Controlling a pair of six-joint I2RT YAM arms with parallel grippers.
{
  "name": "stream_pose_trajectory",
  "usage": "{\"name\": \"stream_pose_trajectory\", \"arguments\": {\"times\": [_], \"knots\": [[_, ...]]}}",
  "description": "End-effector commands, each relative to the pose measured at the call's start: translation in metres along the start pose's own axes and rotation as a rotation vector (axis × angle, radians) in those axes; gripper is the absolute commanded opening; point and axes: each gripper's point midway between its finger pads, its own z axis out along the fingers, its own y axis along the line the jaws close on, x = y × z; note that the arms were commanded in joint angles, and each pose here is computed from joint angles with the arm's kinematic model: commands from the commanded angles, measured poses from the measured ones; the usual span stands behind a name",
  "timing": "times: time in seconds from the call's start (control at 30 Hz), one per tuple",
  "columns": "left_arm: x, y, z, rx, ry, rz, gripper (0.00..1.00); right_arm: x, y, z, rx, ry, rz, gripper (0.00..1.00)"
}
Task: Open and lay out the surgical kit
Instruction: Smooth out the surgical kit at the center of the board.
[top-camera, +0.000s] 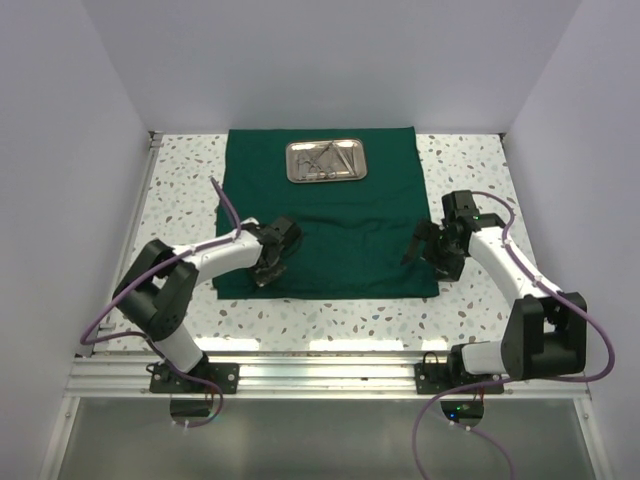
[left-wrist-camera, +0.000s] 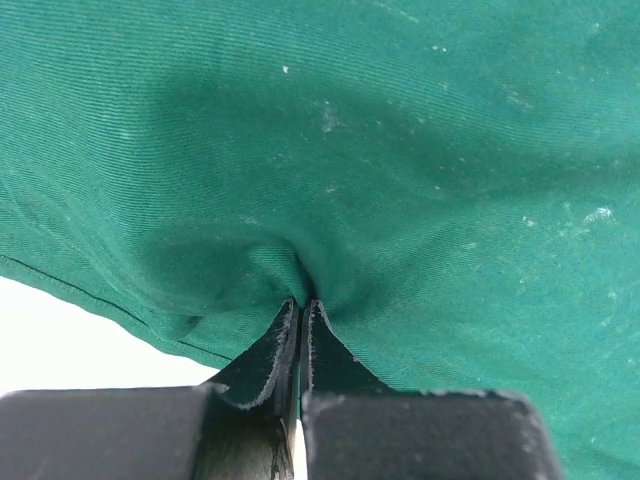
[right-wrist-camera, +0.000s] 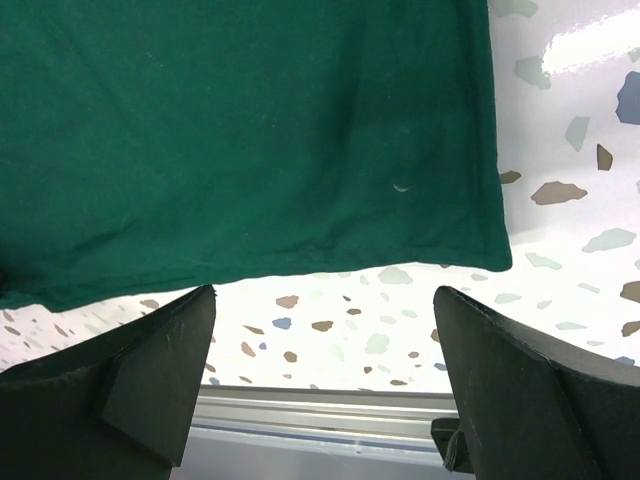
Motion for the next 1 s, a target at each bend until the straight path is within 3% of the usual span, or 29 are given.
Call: {"name": "stream_pose_trajectory", "arguments": {"times": [0.0,0.17,0.27,0.3,0.4,0.6,0.73,0.83,0.87,0.9,0.97], "knots": [[0.001,-0.010,-0.015,0.036,-0.006,0.006,0.00,-0.006,0.002,-0.006,0.009,-0.016,-0.035,0.94],[0.022,0.004,-0.040,0.049,0.071,0.084,0.00,-0.009,0.003,-0.008,0.008,-0.029,-0.032,0.94],[0.045,0.015,-0.050,0.059,0.137,0.137,0.10,-0.011,0.004,-0.007,0.015,-0.031,-0.028,0.94],[0.050,0.019,-0.051,0.059,0.154,0.148,0.24,-0.012,0.004,-0.007,0.017,-0.032,-0.025,0.94],[0.066,0.026,-0.059,0.074,0.210,0.182,0.36,-0.013,0.004,-0.004,0.021,-0.025,-0.018,0.94],[0.102,0.038,-0.063,0.101,0.356,0.318,0.48,-0.016,0.006,0.001,0.025,-0.018,0.000,0.94],[0.142,0.045,-0.053,0.119,0.519,0.448,0.48,-0.021,0.008,0.002,0.031,-0.022,0.009,0.94],[0.134,0.026,-0.066,0.146,0.448,0.531,0.52,-0.025,0.012,0.001,0.021,-0.029,0.012,0.94],[0.113,-0.003,-0.081,0.212,0.352,0.535,0.59,-0.026,0.015,0.000,0.005,-0.027,0.010,0.95],[0.096,-0.013,-0.089,0.223,0.279,0.538,0.75,-0.028,0.021,-0.001,-0.019,-0.034,0.004,0.96],[0.045,-0.055,-0.115,0.293,0.093,0.527,0.88,-0.036,0.040,-0.005,-0.111,-0.056,-0.006,0.99]]}}
